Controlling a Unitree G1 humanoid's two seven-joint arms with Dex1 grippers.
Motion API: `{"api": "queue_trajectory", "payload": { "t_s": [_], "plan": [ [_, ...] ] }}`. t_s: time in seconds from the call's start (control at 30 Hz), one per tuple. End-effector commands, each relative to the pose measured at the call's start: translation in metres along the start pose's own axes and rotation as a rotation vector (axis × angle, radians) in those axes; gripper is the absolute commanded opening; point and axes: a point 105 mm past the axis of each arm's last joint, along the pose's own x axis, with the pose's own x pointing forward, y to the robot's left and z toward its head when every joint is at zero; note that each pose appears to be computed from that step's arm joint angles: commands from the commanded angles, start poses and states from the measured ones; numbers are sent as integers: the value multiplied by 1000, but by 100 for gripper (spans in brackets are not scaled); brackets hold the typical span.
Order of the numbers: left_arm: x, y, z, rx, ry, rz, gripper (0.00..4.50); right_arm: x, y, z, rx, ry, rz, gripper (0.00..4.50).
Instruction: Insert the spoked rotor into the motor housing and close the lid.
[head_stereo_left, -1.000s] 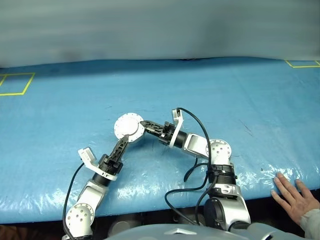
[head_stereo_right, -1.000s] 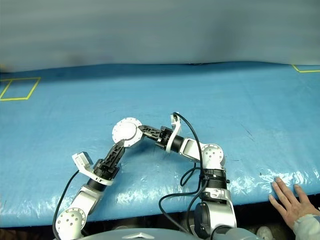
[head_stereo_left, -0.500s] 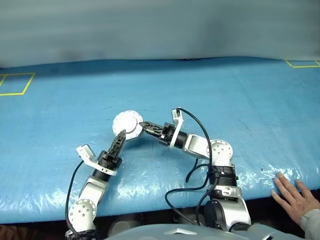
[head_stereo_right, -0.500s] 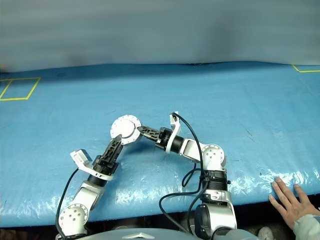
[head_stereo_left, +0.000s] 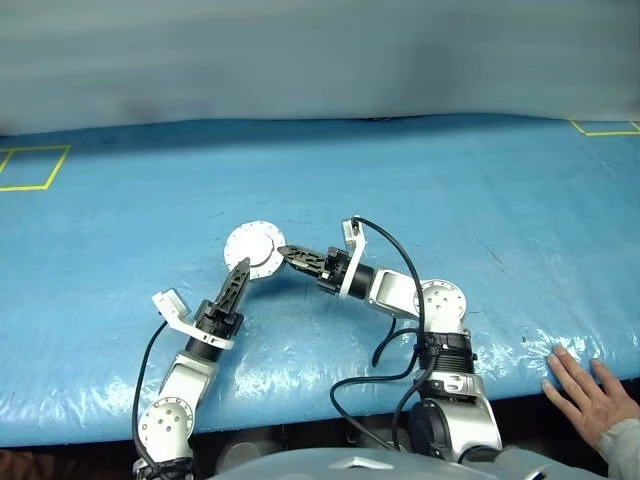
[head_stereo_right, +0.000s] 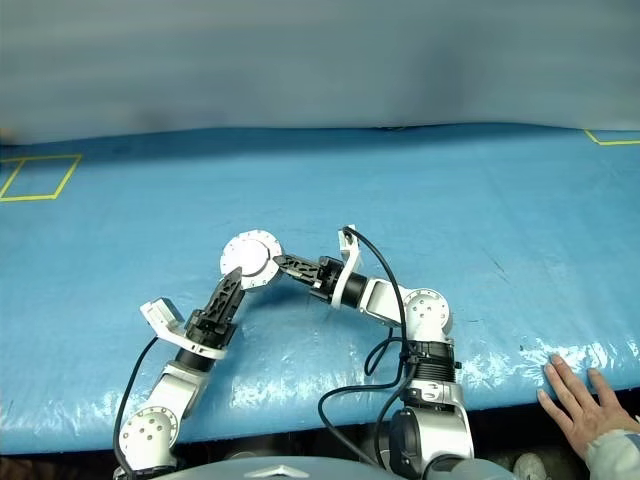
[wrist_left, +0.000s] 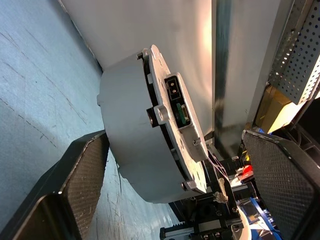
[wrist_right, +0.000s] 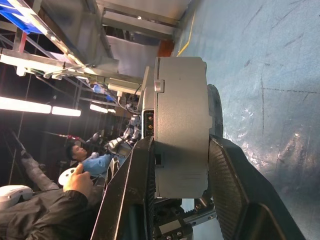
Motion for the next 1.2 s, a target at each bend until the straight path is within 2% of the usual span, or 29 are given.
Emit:
{"api": "queue_trajectory", "payload": {
  "t_s": [0.03, 0.4, 0.6, 0.7, 0.8, 0.83, 1.13, 1.2],
  "plan": [
    [-1, -1, 0, -1, -6, 3, 446, 10, 34, 3, -19, 1, 174, 136],
    [-1, 0, 1, -7, -25, 6, 446, 10, 33, -1, -30, 24, 164, 136],
    [9, -4, 0, -22, -33, -25, 446, 10, 33, -6, -32, 38, 167, 136],
    [11, -3, -1, -26, -32, -30, 390, 9, 33, -8, -35, 41, 164, 136],
    [12, -5, 0, -41, -48, -45, 298, 8, 31, -8, -37, 41, 155, 136],
    [12, -5, 0, -46, -52, -48, 286, 8, 31, -8, -37, 40, 153, 136],
    [12, 1, 4, -45, -92, -3, 282, 9, 18, 1, -95, -4, 68, 136],
    [13, 4, 8, -21, -115, 21, 282, 9, 15, 5, -105, -32, 57, 191]
  ]
}}
